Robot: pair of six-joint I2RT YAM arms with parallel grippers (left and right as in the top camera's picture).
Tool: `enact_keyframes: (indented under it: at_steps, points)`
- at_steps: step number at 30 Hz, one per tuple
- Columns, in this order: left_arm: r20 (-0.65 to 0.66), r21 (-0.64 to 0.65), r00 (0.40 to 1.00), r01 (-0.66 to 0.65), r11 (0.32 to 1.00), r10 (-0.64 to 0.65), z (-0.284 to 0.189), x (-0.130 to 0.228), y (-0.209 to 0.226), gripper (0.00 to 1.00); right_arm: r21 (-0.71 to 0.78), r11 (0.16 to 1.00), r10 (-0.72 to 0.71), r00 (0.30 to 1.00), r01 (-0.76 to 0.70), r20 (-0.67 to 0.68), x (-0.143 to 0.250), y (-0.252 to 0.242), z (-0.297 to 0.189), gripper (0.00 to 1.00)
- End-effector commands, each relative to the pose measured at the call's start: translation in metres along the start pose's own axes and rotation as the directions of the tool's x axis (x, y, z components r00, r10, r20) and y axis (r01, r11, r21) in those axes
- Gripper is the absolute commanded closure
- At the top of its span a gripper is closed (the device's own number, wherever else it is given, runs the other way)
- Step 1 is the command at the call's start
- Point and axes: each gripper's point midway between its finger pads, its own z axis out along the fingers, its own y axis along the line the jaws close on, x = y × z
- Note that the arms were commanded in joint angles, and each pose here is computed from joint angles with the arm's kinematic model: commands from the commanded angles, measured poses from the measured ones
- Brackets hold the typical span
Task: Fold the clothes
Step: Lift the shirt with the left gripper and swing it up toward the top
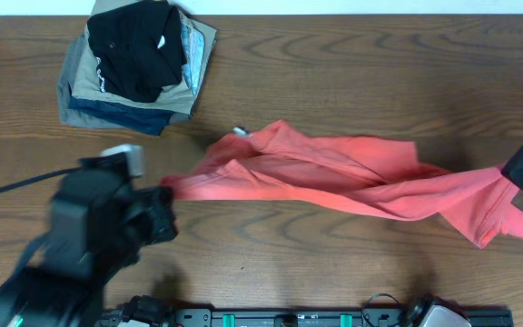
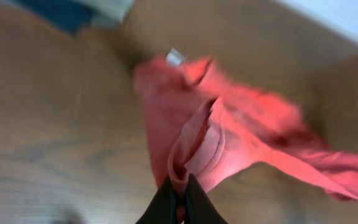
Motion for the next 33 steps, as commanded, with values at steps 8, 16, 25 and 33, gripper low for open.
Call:
enact_keyframes:
  at_steps: [8, 16, 25, 33]
  points:
    - [0.432, 0.06, 0.902, -0.029, 0.998, 0.001, -0.141, -0.081, -0.03, 0.94, -0.115, 0.982, -0.116, 0.965, 0.146, 0.236, -0.025, 0.044, -0.093, 0.99]
    - [0.337, -0.039, 0.94, -0.035, 0.999, 0.046, -0.073, -0.124, -0.043, 0.94, -0.161, 0.976, -0.113, 0.971, 0.149, 0.211, -0.057, 0.053, -0.07, 0.99]
    - [0.279, -0.113, 0.945, -0.146, 0.983, 0.172, 0.102, -0.216, -0.072, 0.94, -0.273, 0.953, -0.06, 0.965, 0.132, 0.257, -0.145, 0.07, 0.0, 0.99]
    - [0.574, -0.062, 0.794, -0.201, 0.978, 0.199, 0.01, -0.311, -0.117, 0.94, -0.416, 0.877, 0.025, 0.842, 0.241, 0.539, -0.214, 0.096, -0.085, 0.99]
